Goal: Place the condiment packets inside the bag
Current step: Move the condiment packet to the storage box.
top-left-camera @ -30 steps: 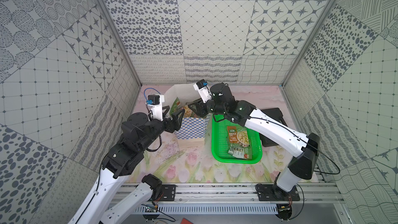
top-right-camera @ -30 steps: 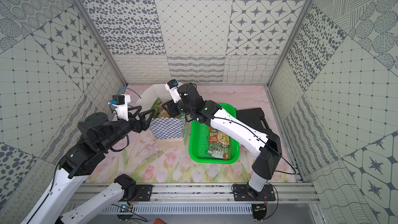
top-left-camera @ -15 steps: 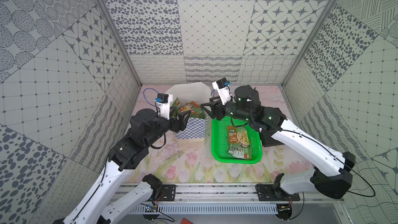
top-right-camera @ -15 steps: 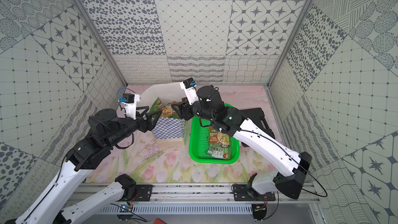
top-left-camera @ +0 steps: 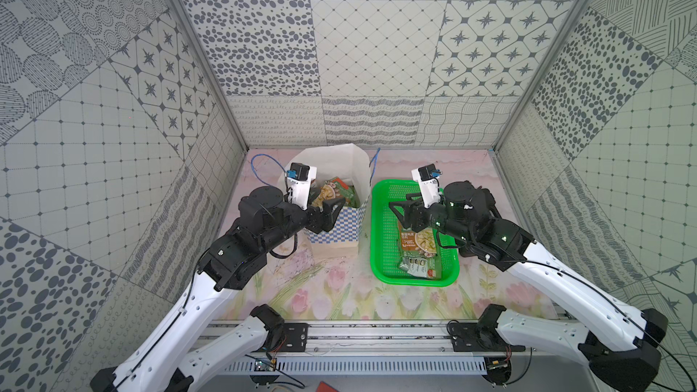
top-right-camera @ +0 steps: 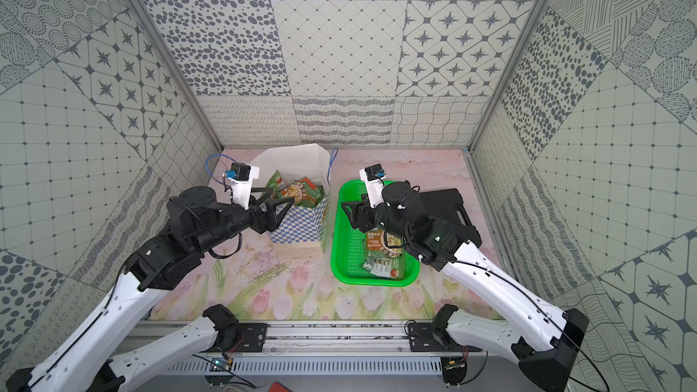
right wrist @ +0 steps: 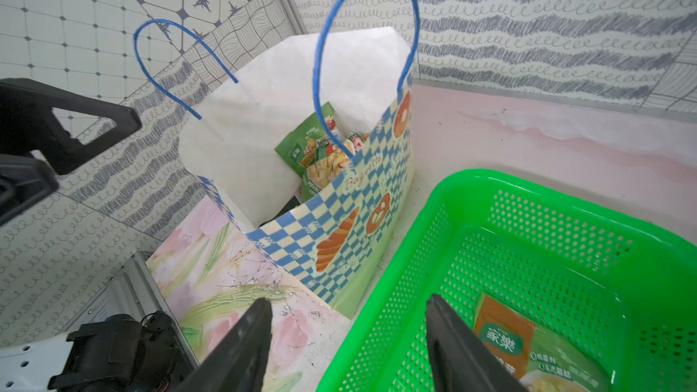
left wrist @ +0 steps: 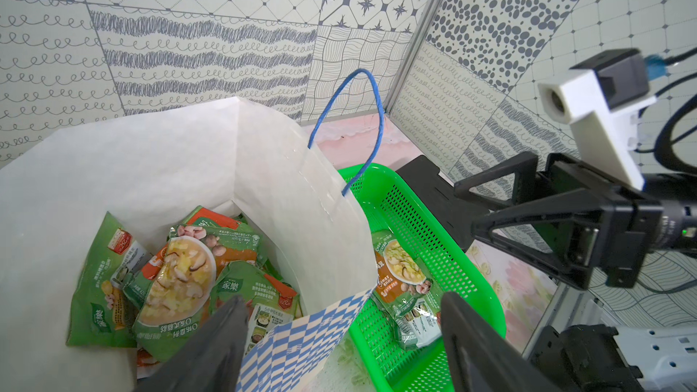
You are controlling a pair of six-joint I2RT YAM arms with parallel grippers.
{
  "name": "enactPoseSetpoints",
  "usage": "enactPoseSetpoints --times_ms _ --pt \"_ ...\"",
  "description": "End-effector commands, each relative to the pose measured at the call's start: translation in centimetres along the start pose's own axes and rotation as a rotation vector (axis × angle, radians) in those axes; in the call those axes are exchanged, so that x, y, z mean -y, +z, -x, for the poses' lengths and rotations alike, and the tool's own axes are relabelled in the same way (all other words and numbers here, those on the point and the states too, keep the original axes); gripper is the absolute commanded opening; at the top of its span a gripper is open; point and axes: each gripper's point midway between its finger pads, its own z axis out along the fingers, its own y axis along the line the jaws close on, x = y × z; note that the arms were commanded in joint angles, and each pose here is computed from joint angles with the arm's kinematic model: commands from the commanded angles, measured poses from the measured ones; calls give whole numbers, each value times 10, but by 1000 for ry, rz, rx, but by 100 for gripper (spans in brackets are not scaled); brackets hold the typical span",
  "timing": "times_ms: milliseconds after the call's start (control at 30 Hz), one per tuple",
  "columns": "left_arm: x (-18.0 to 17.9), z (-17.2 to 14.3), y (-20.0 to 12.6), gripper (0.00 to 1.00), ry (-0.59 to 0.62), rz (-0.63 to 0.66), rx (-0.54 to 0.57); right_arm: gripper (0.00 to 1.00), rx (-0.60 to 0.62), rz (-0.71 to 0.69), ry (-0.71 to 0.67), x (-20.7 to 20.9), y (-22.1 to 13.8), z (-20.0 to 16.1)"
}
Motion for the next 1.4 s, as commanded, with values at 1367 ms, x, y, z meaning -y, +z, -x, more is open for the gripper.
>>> enactPoseSetpoints --times_ms 1367 --pt "13 25 -39 86 60 -50 193 76 -689 -475 135 139 71 -240"
